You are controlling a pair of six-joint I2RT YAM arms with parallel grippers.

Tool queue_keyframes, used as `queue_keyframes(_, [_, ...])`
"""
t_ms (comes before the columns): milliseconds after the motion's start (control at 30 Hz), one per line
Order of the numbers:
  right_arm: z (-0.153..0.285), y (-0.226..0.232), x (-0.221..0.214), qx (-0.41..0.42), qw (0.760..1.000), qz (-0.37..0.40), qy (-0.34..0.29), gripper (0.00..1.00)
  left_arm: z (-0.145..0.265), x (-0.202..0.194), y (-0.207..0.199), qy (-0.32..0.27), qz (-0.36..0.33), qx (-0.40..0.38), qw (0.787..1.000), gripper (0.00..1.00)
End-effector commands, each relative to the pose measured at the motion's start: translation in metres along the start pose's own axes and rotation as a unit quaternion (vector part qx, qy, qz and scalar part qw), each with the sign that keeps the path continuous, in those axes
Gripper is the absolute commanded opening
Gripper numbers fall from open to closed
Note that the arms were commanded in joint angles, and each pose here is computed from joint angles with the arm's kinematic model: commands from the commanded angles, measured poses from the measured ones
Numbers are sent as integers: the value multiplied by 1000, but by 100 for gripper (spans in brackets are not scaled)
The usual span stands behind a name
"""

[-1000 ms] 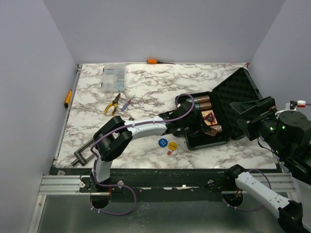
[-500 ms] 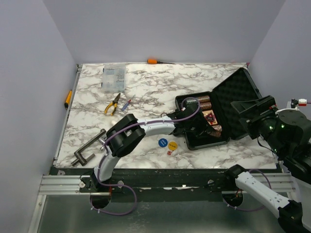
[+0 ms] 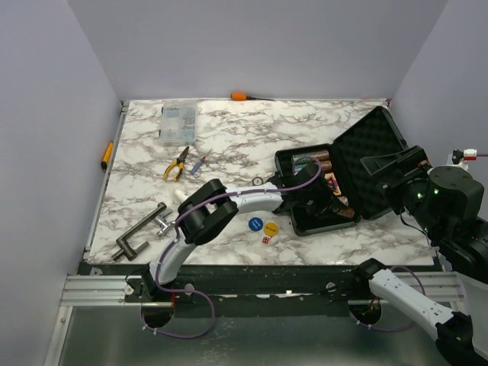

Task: Pack up texas hold em set

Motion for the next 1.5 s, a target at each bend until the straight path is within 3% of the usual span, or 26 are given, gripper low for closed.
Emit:
queue_keyframes(0, [-8, -1, 3, -10, 1000, 16, -17, 100, -4, -16, -24, 43, 13, -37, 998, 0])
queue_keyframes(667, [-18, 0, -5, -11, 999, 30, -3, 100, -21, -21, -11, 77, 32, -13, 996, 3])
queue_keyframes(1167, [-18, -1, -8, -11, 1000, 26, 3, 100, -7, -27, -3, 111, 31, 18, 993, 41])
queue_keyframes(1467, [-18, 0, -10, -6, 1000, 22, 11, 100, 15, -34, 2, 117, 2, 32, 993, 72])
Point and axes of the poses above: each gripper's point midway between its finger pads, its own z axis back along the fingers, its own y axis along the line the jaws close on, x = y × z, the point moved 4 cm from there along z, back along the fingers, and after that the axes turned 7 degrees about z, right-handed, at the moved point
